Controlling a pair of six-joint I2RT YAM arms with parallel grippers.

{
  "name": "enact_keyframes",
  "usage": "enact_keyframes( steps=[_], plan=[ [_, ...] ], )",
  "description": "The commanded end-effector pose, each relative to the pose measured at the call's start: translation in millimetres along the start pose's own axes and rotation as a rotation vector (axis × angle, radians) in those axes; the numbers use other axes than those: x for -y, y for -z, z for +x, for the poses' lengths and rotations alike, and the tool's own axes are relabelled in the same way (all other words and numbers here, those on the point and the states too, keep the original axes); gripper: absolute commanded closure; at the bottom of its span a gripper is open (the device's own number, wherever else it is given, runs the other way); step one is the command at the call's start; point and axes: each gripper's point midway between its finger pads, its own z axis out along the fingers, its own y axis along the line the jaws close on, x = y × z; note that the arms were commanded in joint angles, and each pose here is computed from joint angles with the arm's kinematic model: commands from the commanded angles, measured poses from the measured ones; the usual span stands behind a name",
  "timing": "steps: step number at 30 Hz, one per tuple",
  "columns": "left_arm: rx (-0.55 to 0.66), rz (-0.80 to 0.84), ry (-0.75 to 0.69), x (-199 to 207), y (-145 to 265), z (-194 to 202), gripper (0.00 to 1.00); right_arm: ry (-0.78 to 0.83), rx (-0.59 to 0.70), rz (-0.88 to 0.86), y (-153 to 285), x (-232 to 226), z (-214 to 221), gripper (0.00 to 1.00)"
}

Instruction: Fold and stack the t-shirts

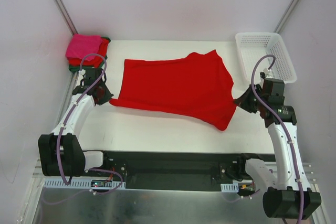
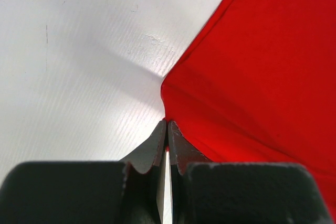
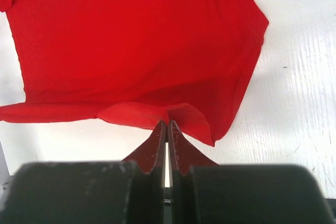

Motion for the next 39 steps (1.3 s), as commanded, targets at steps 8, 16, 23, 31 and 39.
enact_keyframes(
  steps=[8,16,23,31,39],
  plan=[
    [0.032,0.002,0.008,0,0,-7,1.0,0.0,0.113,-0.1,0,-37,-55,0.98],
    [0.019,0.009,0.01,2,-4,-6,1.0,0.015,0.157,-0.096,-15,-50,-92,0.99],
    [0.01,0.015,0.012,6,-11,-8,1.0,0.045,0.176,-0.122,-32,-67,-118,0.99],
    [0.02,0.027,0.009,14,-19,-19,1.0,0.07,0.16,-0.106,-54,-69,-127,0.99],
    [0.04,0.044,0.013,27,-28,-37,1.0,0.08,0.159,-0.071,-65,-62,-128,0.98]
  ],
)
